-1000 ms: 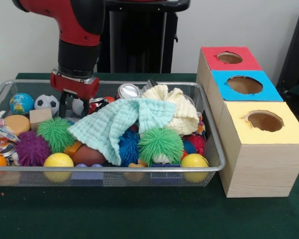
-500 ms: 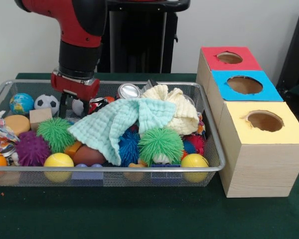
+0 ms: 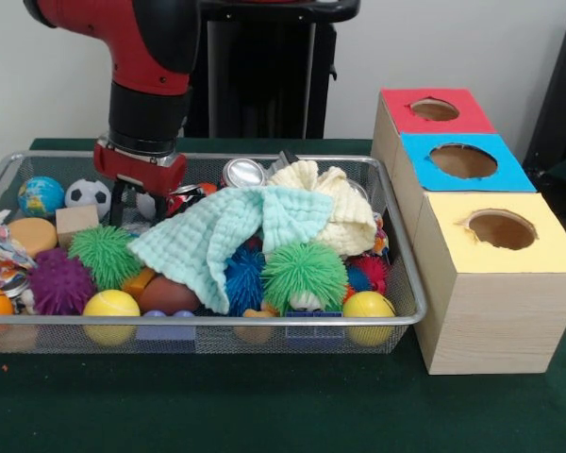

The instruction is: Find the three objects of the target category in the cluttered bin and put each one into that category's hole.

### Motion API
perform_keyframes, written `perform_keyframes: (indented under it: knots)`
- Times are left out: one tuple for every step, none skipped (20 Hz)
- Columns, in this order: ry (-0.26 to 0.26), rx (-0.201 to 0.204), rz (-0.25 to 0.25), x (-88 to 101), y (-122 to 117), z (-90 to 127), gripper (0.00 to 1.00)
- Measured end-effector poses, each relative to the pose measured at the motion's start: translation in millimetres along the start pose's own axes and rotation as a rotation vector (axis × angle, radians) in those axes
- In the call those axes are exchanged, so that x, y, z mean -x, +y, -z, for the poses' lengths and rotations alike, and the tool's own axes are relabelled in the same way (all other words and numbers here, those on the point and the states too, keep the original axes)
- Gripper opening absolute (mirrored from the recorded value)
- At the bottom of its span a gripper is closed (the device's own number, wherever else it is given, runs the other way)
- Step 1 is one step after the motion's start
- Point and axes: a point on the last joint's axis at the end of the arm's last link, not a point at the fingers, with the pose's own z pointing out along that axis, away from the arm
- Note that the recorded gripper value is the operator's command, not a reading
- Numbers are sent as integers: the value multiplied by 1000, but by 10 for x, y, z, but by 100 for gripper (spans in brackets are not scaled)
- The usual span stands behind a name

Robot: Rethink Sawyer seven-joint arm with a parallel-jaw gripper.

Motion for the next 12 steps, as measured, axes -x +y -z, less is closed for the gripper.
perform_keyframes:
  knots:
    - [0, 0, 0, 0, -1, 0, 100]
    - [0, 0, -1, 1, 0, -1, 0]
    - [0, 0, -1, 2, 0, -1, 0]
    - [0, 0, -2, 3, 0, -1, 0]
    - [0, 0, -3, 5, 0, -1, 0]
    - [1, 0, -5, 6, 0, -1, 0]
    - [1, 0, -7, 8, 0, -1, 0]
    - [5, 0, -14, 12, -2, -1, 0]
    - [8, 0, -19, 15, -3, -1, 0]
    - [10, 0, -23, 18, -3, -1, 0]
    - [12, 0, -28, 23, -3, -1, 0]
    - [14, 0, -32, 27, -3, -2, 0]
